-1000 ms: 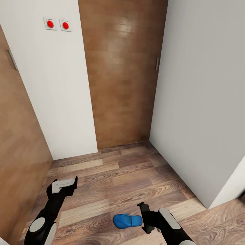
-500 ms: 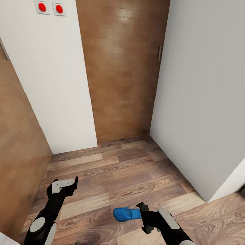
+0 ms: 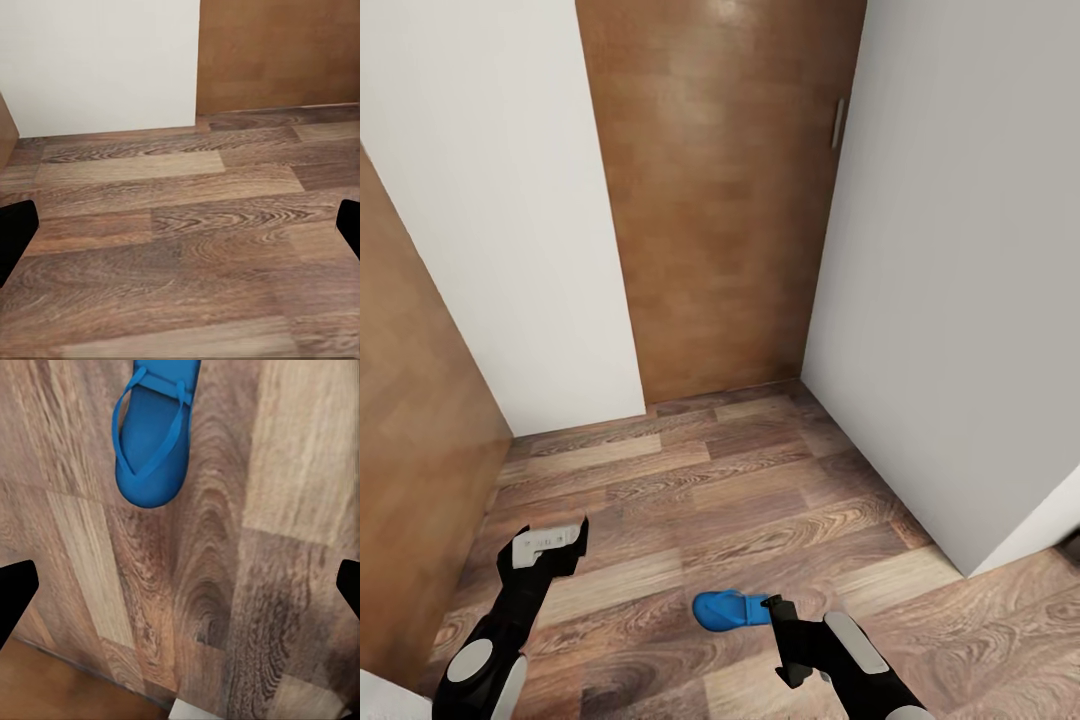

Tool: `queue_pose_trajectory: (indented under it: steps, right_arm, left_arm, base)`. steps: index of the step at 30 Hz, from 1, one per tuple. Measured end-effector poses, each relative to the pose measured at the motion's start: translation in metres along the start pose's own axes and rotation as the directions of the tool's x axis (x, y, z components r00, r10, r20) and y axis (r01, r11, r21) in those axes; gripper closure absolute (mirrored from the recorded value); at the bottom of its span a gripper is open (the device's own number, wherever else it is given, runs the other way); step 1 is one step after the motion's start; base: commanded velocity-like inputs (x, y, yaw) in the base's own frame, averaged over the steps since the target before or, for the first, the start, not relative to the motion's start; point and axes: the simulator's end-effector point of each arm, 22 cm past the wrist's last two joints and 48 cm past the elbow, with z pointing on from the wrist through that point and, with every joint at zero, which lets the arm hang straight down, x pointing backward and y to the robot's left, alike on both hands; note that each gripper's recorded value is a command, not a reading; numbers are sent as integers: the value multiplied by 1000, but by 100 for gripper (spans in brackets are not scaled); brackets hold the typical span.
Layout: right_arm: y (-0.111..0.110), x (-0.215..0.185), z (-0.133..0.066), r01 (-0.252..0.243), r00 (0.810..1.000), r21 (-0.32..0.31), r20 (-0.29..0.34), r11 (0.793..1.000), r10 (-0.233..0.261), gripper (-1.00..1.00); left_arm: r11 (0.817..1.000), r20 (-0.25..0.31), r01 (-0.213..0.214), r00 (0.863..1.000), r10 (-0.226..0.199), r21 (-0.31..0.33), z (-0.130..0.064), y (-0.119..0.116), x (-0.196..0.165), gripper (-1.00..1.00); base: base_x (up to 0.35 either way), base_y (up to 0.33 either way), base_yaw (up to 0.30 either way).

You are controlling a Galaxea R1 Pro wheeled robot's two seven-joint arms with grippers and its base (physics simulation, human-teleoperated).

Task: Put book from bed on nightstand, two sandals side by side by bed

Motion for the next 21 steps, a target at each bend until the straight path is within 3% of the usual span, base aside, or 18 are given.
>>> queue_pose_trajectory:
  steps: [21]
  right_arm:
    - [-37,-1,26,-28,999,78,-18,997,30,-100]
  left_arm:
    - [1000,-86,-12,996,12,-2,11,0,45,-100]
  base:
    - [0,0,0]
